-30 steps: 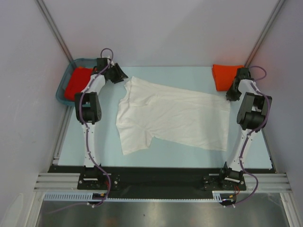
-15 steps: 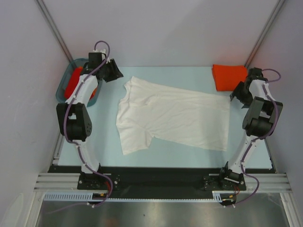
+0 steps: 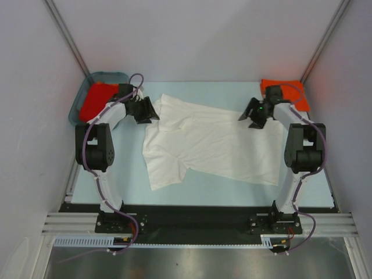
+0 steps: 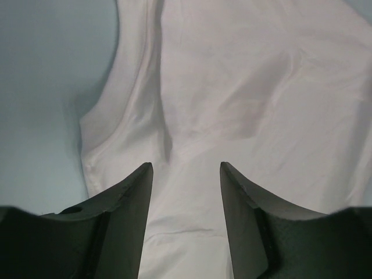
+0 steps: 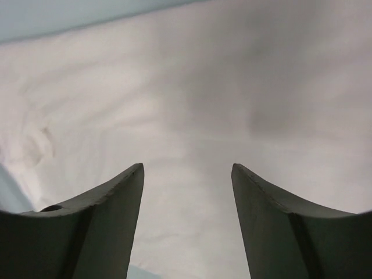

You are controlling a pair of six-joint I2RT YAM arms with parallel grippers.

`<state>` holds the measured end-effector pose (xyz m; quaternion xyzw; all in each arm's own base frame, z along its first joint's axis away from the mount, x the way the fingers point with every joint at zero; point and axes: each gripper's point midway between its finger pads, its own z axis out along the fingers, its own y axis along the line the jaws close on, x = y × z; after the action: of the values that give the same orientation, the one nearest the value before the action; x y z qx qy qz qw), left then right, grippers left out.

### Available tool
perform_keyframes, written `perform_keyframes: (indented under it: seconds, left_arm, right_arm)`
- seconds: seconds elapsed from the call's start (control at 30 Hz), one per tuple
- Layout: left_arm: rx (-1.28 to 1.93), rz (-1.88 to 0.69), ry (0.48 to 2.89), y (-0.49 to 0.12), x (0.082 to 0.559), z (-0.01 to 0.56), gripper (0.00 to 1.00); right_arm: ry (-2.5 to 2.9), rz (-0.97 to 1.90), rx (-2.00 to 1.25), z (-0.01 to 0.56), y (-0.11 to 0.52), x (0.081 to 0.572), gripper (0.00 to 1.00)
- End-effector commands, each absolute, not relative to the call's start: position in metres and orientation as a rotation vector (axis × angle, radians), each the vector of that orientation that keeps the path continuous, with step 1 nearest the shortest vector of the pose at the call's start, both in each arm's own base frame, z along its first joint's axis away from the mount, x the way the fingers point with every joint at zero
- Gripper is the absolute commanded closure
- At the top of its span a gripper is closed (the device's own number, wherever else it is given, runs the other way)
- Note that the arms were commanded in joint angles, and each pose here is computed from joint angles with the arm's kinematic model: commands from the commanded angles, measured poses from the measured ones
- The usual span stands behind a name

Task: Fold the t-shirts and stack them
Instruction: Fold the tshirt

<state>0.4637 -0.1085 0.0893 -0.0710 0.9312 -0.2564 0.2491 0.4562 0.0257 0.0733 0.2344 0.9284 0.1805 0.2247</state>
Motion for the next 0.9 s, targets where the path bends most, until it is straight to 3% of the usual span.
perform_keyframes:
  seconds: [0.0,0.13,0.23,0.3,0.53,0.7,0.87]
  left_arm:
    - [-0.112,-0.781,2.542,-0.122,0.465,0.084,0.45]
    - [-0.146,-0.816,2.573,-0.128,0.468,0.068,0.49]
    - [-0.16,-0.837,2.579,-0.133,0.471,0.059,0.51]
    - [-0.172,-0.841,2.581,-0.134,0.474,0.055,0.52]
    - [-0.187,-0.856,2.586,-0.136,0.476,0.047,0.55]
    - [-0.193,-0.876,2.58,-0.138,0.479,0.047,0.62]
    - [-0.203,-0.9,2.568,-0.14,0.481,0.053,0.66]
  right_arm:
    - [2.442,0.89,0.431,0.114,0.154,0.464,0.32]
    - [2.397,1.15,0.401,0.112,0.246,0.467,0.39]
    - [2.372,1.275,0.433,0.103,0.296,0.474,0.54]
    - [2.367,1.355,0.442,0.091,0.323,0.474,0.58]
    - [2.397,1.38,0.495,0.06,0.346,0.475,0.54]
    - [2.397,1.407,0.514,0.058,0.348,0.476,0.62]
    - [2.422,1.406,0.531,0.051,0.349,0.475,0.64]
